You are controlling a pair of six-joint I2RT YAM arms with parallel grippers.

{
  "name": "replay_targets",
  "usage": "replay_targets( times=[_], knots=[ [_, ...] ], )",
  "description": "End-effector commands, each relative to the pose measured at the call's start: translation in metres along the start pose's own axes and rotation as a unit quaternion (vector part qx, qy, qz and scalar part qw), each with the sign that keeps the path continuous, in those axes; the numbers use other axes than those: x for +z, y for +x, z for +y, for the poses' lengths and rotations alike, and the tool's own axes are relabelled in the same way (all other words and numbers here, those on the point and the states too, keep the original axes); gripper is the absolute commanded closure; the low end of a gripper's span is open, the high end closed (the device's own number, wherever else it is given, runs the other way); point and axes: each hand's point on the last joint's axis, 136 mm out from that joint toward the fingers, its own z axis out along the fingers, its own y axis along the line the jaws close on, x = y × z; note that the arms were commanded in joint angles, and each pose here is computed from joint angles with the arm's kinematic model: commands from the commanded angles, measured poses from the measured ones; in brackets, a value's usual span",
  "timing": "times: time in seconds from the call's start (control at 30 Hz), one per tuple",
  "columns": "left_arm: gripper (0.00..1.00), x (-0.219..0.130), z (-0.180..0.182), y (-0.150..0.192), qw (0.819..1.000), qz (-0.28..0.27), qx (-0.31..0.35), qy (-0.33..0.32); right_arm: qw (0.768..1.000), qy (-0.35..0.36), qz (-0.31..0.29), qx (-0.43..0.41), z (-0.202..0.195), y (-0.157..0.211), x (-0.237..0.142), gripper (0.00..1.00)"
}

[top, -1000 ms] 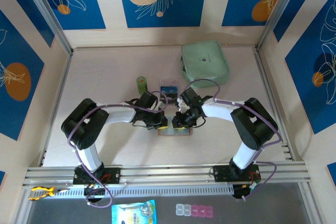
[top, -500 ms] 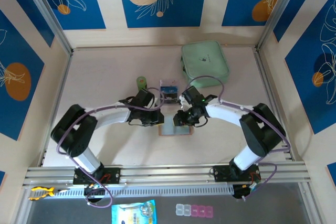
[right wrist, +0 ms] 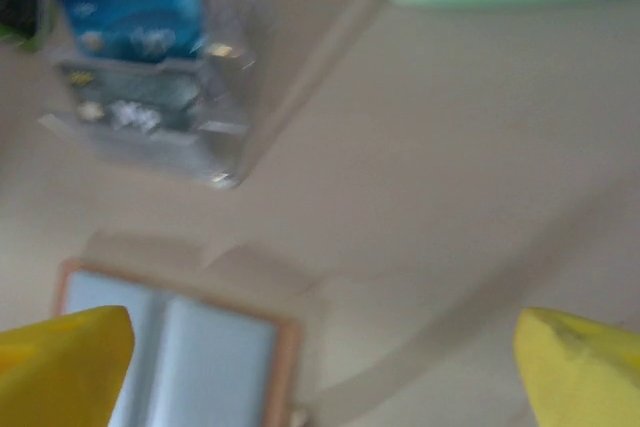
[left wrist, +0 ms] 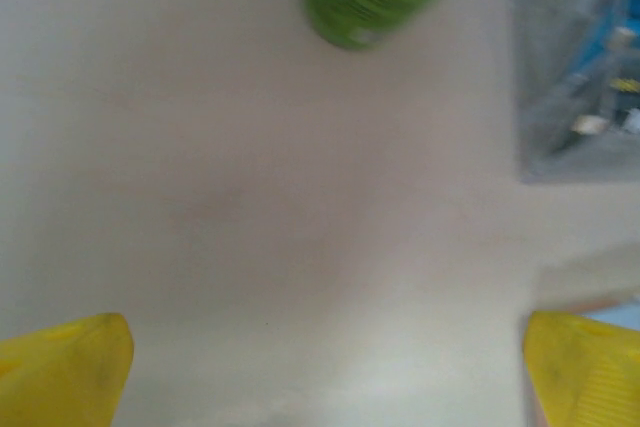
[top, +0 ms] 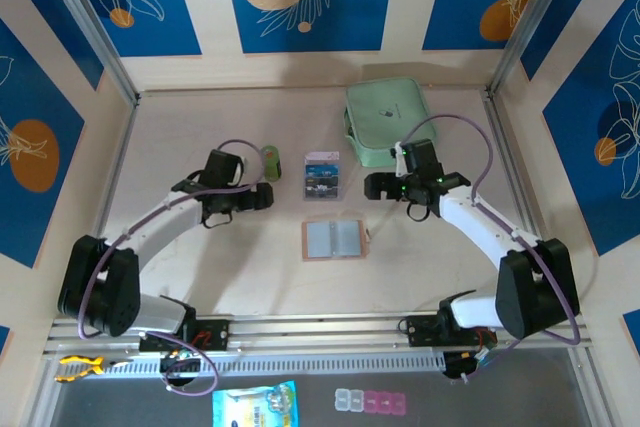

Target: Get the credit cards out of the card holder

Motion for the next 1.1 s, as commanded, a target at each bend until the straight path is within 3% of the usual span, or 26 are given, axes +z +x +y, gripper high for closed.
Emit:
replay_targets(
  times=[0.0,0.13,0.3,0.57,0.7,0.9,1.07],
  knots=[
    [0.00,-0.008,0.051,-0.010,0.992,-0.031,0.053,-0.114,0.997,0.060,-0.052,0.003,-0.044,-0.018,0.008,0.01],
    [0.00,-0.016,0.096,-0.031,0.969,-0.082,0.077,-0.219,0.992,0.081,-0.099,0.012,-0.079,-0.031,0.018,0.01],
    [0.00,-0.020,0.131,-0.046,0.951,-0.140,0.055,-0.270,0.979,0.098,-0.177,0.029,-0.115,-0.037,0.023,0.01],
    [0.01,0.003,0.130,-0.081,0.932,-0.253,0.104,-0.240,0.966,0.070,-0.250,0.007,-0.111,-0.055,0.025,0.00],
    [0.00,0.010,0.131,-0.092,0.940,-0.274,0.082,-0.185,0.962,0.067,-0.265,-0.022,-0.101,-0.051,0.029,0.01],
    [0.01,0.017,0.112,-0.087,0.943,-0.291,0.114,-0.116,0.961,0.018,-0.273,-0.047,-0.089,-0.041,0.033,0.01],
    [0.01,0.013,0.105,-0.073,0.924,-0.346,0.133,-0.090,0.961,0.013,-0.273,-0.044,-0.090,-0.042,0.033,0.01]
  ],
)
